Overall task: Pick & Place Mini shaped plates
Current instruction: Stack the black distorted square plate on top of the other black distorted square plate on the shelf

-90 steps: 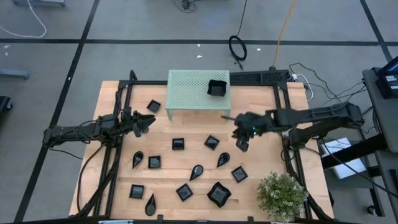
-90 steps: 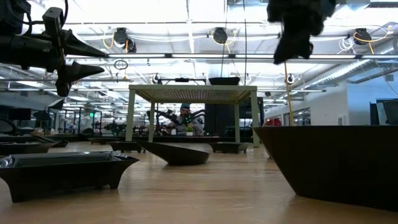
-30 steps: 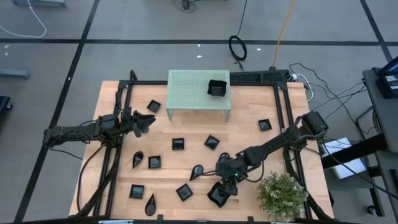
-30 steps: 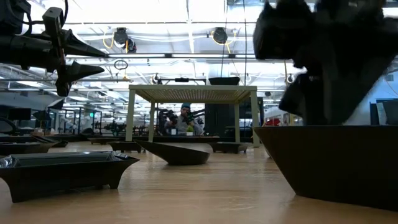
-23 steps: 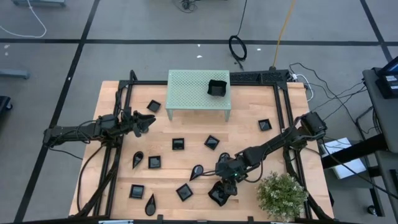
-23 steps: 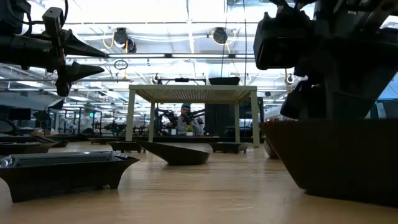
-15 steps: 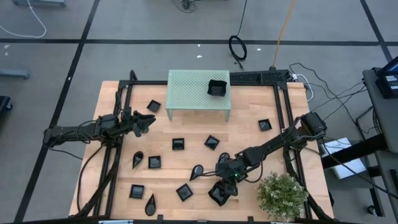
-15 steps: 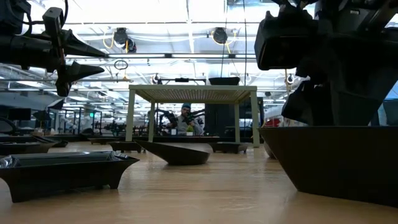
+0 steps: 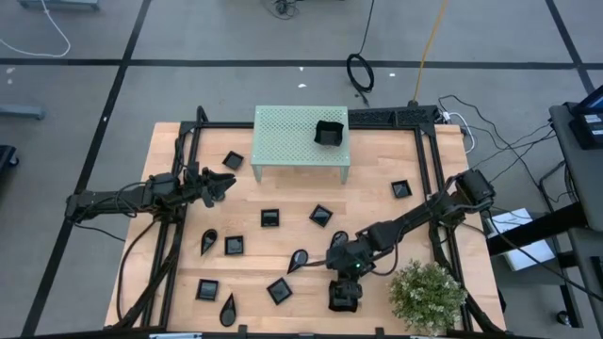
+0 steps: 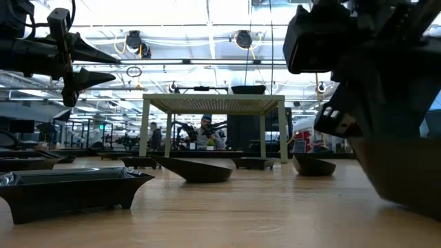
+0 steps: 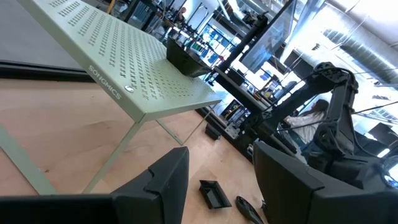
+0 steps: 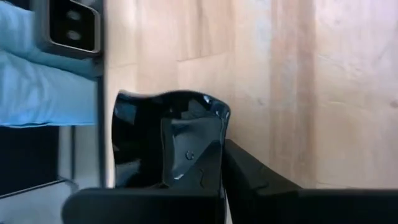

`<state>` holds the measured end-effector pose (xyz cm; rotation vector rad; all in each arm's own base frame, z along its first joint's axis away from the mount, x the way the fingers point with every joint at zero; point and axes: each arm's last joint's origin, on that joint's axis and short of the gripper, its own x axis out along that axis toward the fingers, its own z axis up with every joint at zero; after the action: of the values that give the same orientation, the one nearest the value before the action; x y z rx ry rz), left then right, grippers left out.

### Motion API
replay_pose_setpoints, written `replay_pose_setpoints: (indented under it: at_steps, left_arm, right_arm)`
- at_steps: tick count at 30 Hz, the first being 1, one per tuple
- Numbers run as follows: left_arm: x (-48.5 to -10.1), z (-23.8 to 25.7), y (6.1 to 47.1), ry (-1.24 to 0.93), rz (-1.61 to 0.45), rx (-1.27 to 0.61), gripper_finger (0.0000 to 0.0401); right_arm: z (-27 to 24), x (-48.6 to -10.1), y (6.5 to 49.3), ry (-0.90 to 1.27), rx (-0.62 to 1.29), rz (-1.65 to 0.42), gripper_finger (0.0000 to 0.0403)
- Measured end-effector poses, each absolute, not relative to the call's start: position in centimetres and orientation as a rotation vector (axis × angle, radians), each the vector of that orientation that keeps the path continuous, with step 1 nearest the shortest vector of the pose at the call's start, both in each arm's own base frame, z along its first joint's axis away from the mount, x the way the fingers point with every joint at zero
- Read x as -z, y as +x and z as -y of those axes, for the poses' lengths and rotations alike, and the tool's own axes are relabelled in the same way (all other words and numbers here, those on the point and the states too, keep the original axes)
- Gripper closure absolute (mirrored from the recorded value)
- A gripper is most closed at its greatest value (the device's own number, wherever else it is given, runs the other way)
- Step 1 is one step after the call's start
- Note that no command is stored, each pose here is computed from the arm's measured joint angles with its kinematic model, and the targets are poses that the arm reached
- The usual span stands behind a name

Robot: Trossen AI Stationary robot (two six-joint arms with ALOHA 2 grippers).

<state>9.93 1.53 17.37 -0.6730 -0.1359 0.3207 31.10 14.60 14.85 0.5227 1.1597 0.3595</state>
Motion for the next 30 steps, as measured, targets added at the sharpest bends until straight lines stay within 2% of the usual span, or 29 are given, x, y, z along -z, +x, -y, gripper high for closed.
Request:
replay_pose_setpoints:
  at_steps: [6,11,19,25,30]
  left_arm:
    - [-17.4,-1.5,9.9,-0.673,0.136,-0.321,0.0219]
    - [-17.4,-1.5,9.9,-0.673,0.135,-0.321,0.0219]
    - [-17.4,-1.5,9.9,-0.673,0.136,-0.321,0.0219]
    - [-17.4,-1.5,9.9,-0.673,0.136,-0.321,0.0219]
    - [-17.4,-1.5,9.9,-0.673,0.135,-0.321,0.0219]
  right_arm:
    - [-13.0,-17.3,31.2,0.565,-0.374,-1.089,0.0402]
    - [-10.3,-21.0,31.1,0.562,-0.329,-0.932,0.0402]
    - [-3.2,-26.9,29.8,0.537,-0.184,-0.648,0.0403]
    - [2.6,-29.9,27.9,0.528,-0.041,-0.476,0.0403]
    - [6.3,-32.8,26.9,0.433,-0.035,-0.414,0.0403]
